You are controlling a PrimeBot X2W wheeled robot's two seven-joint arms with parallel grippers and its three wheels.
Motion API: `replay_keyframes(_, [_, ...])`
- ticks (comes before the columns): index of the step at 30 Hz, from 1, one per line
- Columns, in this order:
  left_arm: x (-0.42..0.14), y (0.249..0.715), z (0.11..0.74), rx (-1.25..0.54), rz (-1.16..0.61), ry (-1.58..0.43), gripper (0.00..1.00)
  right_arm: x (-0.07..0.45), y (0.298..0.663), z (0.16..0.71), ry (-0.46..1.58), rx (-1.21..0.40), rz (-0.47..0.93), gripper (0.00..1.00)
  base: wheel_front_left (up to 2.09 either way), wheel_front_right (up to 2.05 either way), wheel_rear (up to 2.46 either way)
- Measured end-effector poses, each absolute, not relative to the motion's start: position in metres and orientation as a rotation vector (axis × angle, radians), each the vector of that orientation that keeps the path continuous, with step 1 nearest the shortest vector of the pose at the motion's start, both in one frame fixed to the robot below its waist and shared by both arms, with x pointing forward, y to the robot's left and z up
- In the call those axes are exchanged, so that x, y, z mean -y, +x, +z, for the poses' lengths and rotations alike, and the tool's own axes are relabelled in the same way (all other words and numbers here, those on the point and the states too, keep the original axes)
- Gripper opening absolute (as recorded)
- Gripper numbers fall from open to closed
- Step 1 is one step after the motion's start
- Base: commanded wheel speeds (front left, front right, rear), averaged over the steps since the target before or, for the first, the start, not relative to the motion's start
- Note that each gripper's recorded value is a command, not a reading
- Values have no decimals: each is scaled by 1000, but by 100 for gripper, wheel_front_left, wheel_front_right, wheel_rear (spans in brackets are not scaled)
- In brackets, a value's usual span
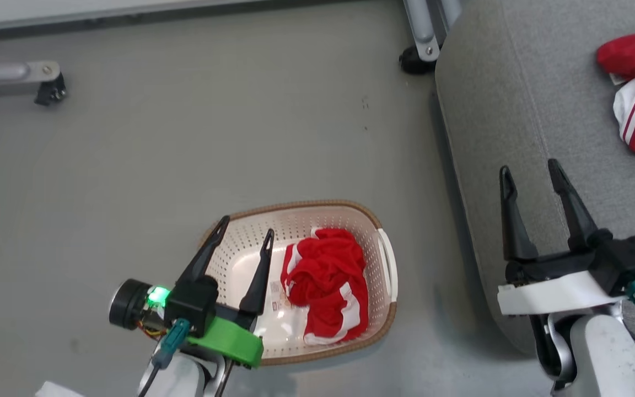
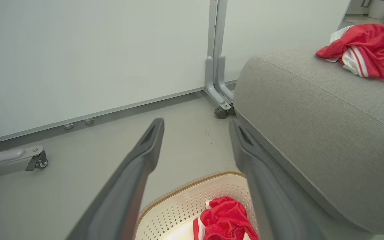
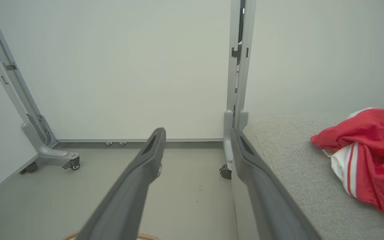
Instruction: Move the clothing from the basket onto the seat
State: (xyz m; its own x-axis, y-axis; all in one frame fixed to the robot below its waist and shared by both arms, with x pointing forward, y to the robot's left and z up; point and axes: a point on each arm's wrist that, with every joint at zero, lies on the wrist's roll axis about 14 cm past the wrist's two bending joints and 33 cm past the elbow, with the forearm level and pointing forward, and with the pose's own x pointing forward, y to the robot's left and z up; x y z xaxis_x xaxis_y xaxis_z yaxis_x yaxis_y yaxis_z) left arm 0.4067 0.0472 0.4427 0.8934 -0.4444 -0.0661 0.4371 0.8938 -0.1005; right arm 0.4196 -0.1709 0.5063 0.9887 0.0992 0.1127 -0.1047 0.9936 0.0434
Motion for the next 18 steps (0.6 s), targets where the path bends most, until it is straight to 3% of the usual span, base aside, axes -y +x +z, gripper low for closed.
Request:
replay_keyframes(11, [-6, 438, 346, -289, -677, 14, 100, 192, 467, 469, 27, 61, 45, 100, 0, 0, 0])
replay_keyframes(18, [10, 432, 268, -412, -912, 229, 100, 203, 481, 442, 40, 19, 17, 100, 0, 0, 0])
